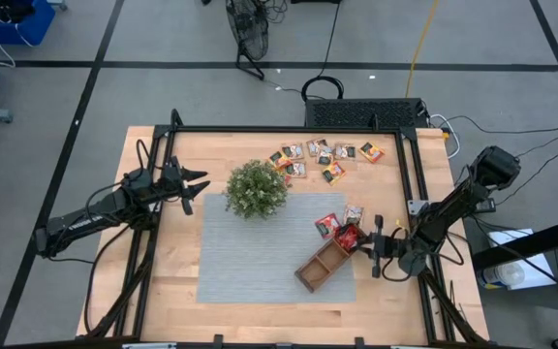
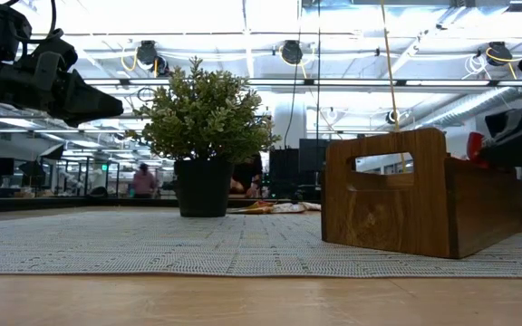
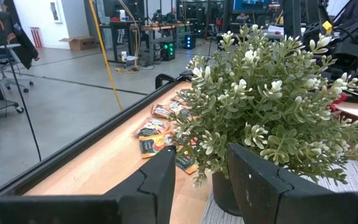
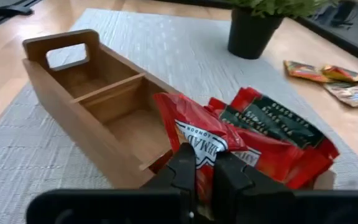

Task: Pick & Place Tea
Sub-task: Put the strawberry tea sachet into the brown organizer

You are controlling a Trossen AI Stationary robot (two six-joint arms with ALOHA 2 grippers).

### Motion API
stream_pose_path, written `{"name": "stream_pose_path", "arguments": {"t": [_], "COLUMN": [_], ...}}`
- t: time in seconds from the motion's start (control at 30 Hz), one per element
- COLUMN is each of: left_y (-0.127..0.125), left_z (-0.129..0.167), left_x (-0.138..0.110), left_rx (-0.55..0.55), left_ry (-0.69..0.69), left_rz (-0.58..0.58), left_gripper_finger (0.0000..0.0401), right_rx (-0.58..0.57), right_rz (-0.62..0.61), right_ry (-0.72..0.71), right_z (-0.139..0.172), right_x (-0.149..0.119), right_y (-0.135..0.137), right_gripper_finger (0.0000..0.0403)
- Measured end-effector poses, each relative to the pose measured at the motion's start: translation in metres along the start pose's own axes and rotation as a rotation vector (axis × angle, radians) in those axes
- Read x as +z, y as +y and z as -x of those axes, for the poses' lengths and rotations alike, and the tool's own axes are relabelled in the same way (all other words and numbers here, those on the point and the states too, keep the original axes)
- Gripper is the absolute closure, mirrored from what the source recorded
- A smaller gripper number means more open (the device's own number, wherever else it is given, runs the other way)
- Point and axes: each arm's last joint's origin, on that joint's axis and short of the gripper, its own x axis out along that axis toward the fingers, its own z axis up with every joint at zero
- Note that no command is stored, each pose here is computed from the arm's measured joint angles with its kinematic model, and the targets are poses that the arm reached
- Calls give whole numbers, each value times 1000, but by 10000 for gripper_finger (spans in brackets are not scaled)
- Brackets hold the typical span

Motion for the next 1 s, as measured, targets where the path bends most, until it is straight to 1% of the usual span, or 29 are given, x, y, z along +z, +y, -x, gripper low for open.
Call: {"name": "stream_pose_path", "arguments": {"t": [0.13, 0.23, 0.47, 0.57, 0.67, 0.8, 0.93, 1.0], "left_y": [0, 0, 0, 0, 0, 0, 0, 0], "left_z": [0, 0, 0, 0, 0, 0, 0, 0], "left_x": [0, 0, 0, 0, 0, 0, 0, 0], "left_rx": [0, 0, 0, 0, 0, 0, 0, 0], "left_ry": [1, 0, 0, 0, 0, 0, 0, 0], "left_rz": [0, 0, 0, 0, 0, 0, 0, 0], "left_gripper_finger": [254, 254, 254, 254, 254, 254, 254, 254], "right_rx": [3, 6, 10, 16, 11, 5, 1, -25], "right_rz": [-9, -14, -30, -12, 10, 39, 54, 58], "right_ry": [-5, -9, -23, -39, -67, -96, -99, -108], "right_z": [0, 0, 0, 0, 0, 1, 1, 1], "right_x": [1, 1, 3, 5, 9, 12, 13, 13], "right_y": [0, 1, 1, 2, 3, 4, 4, 3], "right_gripper_finger": [371, 355, 286, 257, 238, 228, 229, 232]}}
